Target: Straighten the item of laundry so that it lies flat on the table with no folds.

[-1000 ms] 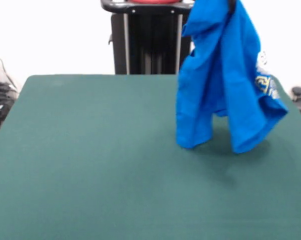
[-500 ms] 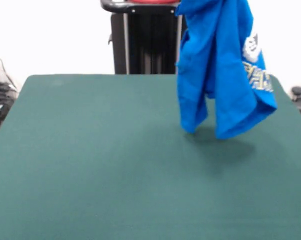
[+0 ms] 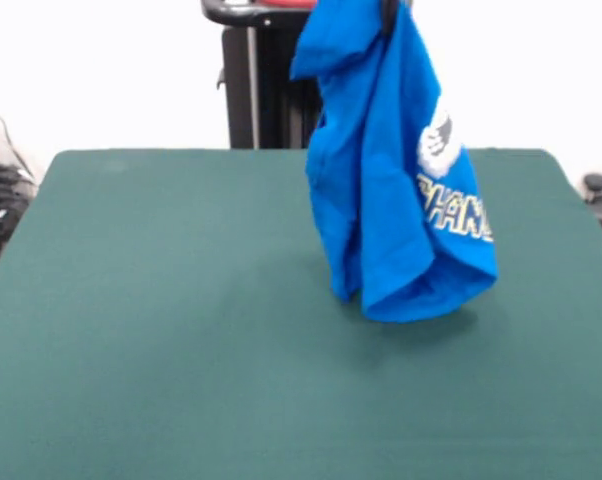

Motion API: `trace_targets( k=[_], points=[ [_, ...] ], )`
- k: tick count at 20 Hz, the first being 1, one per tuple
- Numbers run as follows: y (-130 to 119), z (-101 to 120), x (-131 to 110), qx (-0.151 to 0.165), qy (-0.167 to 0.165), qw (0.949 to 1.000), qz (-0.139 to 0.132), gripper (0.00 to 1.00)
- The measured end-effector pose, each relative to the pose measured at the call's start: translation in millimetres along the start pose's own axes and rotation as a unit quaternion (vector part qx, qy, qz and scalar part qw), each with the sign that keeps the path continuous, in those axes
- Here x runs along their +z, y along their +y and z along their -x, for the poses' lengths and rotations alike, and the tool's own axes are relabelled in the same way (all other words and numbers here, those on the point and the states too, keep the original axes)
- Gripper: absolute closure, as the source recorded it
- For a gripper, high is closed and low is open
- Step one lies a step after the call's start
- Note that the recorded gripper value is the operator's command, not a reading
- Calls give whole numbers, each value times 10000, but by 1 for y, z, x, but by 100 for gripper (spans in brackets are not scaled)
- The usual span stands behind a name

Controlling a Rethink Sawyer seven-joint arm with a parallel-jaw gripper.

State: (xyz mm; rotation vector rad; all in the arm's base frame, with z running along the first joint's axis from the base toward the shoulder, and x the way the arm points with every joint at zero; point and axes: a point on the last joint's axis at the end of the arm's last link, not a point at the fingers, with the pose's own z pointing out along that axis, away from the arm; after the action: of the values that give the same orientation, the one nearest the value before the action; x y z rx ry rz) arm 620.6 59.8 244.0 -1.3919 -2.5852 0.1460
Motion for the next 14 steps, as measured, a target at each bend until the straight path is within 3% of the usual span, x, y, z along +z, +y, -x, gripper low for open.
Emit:
trace_targets(
  k=[7,14],
  points=[
    [-11,19,19,105,-52,9999,69,100],
    [-50,0,16,339,227,9992,-28,100]
  ],
)
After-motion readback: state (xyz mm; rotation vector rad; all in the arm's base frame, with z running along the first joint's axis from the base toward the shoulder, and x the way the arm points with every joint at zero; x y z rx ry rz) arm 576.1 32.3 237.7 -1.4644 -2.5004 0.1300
